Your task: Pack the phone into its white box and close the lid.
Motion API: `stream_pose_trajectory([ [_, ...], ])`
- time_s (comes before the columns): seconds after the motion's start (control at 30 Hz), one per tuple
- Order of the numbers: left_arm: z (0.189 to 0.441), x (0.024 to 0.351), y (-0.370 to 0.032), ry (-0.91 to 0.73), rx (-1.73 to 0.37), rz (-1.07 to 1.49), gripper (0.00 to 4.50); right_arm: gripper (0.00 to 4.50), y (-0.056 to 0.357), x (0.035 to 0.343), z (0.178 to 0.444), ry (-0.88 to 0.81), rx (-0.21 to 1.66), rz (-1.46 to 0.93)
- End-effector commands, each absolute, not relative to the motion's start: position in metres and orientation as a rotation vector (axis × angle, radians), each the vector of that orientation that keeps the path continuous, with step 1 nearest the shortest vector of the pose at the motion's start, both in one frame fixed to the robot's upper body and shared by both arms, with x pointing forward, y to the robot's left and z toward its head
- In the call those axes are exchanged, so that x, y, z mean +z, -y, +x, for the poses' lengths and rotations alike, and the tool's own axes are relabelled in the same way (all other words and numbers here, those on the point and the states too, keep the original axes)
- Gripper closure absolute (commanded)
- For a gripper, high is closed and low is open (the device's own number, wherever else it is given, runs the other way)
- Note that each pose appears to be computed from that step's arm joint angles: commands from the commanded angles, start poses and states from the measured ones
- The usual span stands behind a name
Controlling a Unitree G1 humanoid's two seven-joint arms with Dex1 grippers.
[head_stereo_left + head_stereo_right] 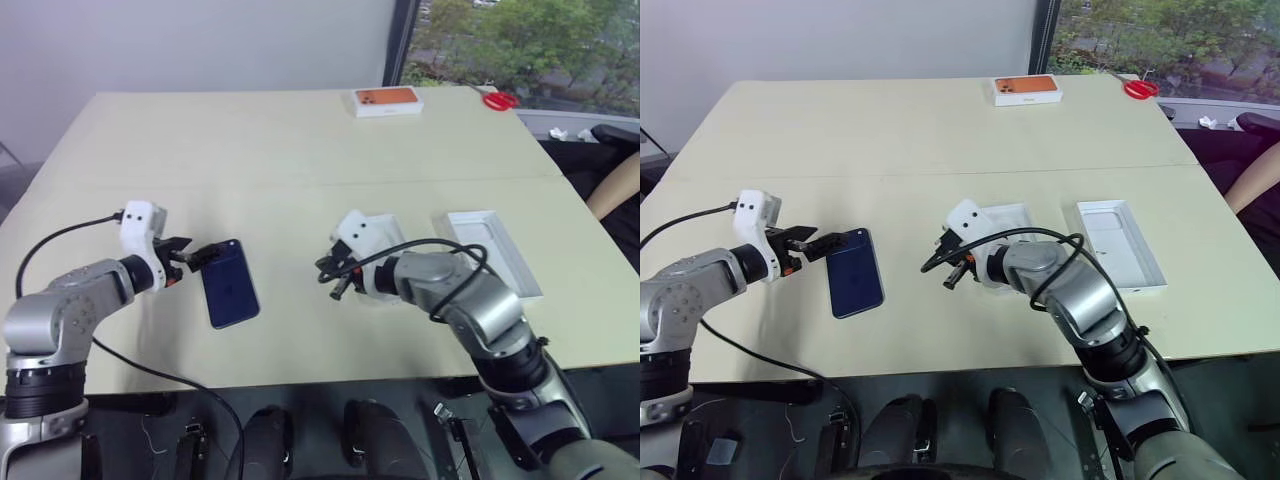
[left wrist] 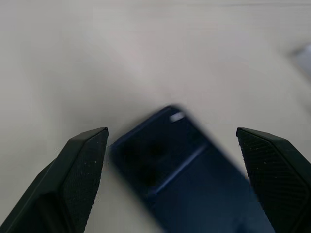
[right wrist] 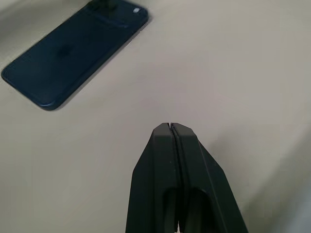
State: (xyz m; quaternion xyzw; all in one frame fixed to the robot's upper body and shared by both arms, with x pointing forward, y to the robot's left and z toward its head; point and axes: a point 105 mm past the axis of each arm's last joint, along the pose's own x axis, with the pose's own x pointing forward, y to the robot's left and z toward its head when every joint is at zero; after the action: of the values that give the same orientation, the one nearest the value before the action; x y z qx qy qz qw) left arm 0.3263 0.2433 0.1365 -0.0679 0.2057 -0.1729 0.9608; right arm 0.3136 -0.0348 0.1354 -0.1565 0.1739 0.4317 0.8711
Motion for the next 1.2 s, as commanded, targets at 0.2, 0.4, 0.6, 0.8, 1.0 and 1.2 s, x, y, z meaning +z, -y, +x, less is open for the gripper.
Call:
stream_pose_trajectory([
  [0.2,0.291,0.099,-0.247,-0.797,-0.260,-0.387,0.02,4.50,-0.021,0.114,0.319,-0.351,1.031,-0.414],
  [0.4,0.290,0.098,-0.216,-0.771,-0.386,-0.512,0.02,4.50,-0.039,0.104,0.316,-0.348,1.089,-0.449],
  [0.6,0.283,0.095,-0.188,-0.787,-0.495,-0.582,0.02,4.50,-0.045,0.102,0.318,-0.342,1.101,-0.455],
  [0.8,0.279,0.092,-0.172,-0.806,-0.534,-0.623,0.02,4.50,-0.046,0.104,0.320,-0.331,1.099,-0.450],
  [1.0,0.278,0.098,-0.165,-0.801,-0.569,-0.644,0.02,4.50,-0.047,0.103,0.320,-0.329,1.097,-0.448],
  [1.2,0.280,0.103,-0.164,-0.794,-0.580,-0.657,0.54,4.50,-0.046,0.104,0.322,-0.326,1.091,-0.443],
])
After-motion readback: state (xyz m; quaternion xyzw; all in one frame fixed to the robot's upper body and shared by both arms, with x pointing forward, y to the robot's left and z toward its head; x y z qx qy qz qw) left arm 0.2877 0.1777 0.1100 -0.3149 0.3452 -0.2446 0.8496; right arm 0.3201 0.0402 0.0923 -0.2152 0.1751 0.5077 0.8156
